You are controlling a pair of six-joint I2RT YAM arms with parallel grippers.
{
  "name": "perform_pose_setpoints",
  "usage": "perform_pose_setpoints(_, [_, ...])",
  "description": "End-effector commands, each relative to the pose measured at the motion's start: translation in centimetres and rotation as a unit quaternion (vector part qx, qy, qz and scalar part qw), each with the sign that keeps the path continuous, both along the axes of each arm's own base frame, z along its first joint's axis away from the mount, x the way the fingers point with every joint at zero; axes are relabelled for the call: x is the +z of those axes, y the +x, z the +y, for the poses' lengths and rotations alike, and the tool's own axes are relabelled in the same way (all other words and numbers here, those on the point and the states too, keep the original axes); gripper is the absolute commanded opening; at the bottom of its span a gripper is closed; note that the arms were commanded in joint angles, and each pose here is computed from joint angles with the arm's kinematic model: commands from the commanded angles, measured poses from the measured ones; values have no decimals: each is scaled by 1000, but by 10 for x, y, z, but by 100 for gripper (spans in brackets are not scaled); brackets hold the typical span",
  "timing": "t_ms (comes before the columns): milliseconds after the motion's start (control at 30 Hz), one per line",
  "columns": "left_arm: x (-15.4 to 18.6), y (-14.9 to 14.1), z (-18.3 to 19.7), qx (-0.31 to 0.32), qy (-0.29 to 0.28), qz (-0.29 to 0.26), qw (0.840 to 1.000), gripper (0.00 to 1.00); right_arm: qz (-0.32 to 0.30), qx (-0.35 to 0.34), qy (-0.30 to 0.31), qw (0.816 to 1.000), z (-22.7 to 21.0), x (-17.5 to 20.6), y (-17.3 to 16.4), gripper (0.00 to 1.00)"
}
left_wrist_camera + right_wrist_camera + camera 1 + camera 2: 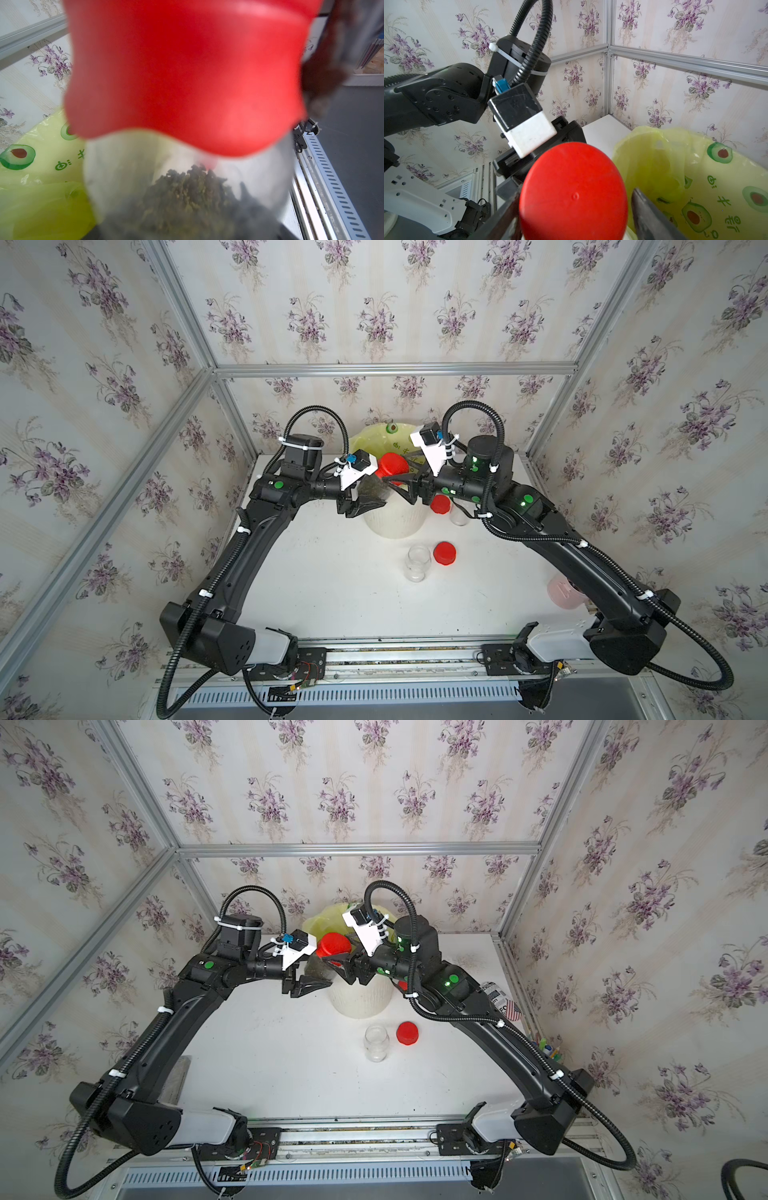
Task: Empty moldy tea leaves from jars
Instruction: Unscrew the lid from the jar.
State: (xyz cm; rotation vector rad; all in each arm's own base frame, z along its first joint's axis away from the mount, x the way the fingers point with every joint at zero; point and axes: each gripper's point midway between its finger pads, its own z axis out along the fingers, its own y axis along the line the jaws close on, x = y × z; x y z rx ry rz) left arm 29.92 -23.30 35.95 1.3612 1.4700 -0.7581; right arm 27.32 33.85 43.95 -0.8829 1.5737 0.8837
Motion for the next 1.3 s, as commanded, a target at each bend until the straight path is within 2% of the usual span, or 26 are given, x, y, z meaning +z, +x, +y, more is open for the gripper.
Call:
perform_pose_setpoints(0, [5,-1,-2,-13,-10,-12,1000,76,-15,11,4,1000,2,7,-2,79])
perform_pose_setpoints(133, [5,-1,-2,-13,-10,-11,1000,76,-14,20,1,1000,4,8,-2,73])
perform_pose_setpoints(300, [5,-2,-2,-13,-10,-11,1000,76,-13,35,-3,999,8,6,-3,60])
perform_pose_setpoints(767, [7,-6,-3,-21,-14,-15,1000,75,-4,84,-7,996,-3,-2,2,39])
perform_pose_setpoints(1100, [9,-10,-4,-31,-21,-13,999,75,-84,172,-34,981,-9,-3,-18,36])
perform_pose_setpoints(1267, [10,-12,-4,-35,-23,-12,999,75,-119,228,-44,965,-13,-3,-26,38])
